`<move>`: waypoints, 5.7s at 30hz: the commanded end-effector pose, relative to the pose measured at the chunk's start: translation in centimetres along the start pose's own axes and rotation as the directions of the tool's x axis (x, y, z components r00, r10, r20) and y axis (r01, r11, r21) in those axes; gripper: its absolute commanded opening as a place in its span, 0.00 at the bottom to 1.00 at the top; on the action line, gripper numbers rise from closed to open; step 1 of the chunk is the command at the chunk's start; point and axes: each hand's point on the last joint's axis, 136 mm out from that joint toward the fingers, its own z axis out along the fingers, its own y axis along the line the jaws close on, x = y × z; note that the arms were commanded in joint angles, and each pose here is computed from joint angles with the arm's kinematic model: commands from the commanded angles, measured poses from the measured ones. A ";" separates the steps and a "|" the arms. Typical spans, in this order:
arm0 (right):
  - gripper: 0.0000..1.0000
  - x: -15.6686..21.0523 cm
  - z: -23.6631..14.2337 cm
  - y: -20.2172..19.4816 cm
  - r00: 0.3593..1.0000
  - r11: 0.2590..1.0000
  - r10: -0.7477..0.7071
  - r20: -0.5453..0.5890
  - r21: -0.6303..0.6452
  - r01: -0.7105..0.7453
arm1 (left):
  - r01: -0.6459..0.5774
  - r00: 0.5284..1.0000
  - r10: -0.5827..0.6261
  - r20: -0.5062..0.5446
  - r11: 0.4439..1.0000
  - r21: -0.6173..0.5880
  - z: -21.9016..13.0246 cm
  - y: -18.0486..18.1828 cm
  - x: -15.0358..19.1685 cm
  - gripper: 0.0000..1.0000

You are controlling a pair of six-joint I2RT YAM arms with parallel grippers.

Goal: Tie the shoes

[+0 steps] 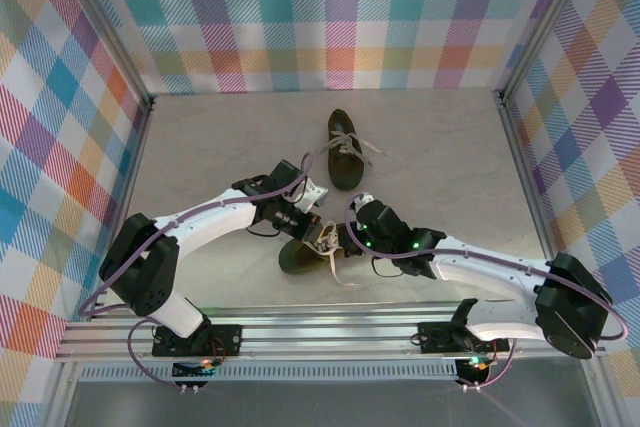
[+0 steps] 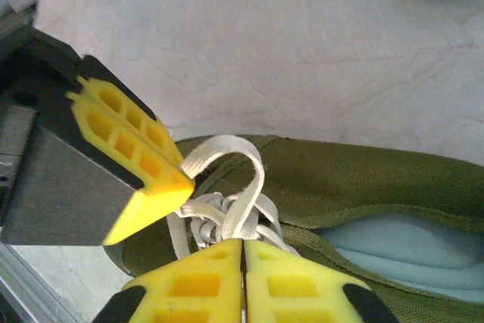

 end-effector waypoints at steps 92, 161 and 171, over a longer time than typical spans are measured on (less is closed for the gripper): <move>0.02 -2.8 -0.4 3.3 0.986 0.932 0.139 0.090 -0.349 -0.100 | 0.224 0.967 -0.228 0.109 0.973 0.050 2.3 4.4 1.1 0.00; 0.22 1.5 -2.2 -5.3 0.993 0.993 0.066 -0.100 0.107 -0.056 | 0.312 0.891 -0.323 0.318 0.946 0.087 -2.1 7.3 -0.5 0.00; 0.66 -3.8 2.1 0.4 0.986 0.981 0.165 -0.032 -0.102 -0.167 | 0.297 0.897 -0.309 0.316 0.951 0.087 -2.2 6.9 -0.6 0.00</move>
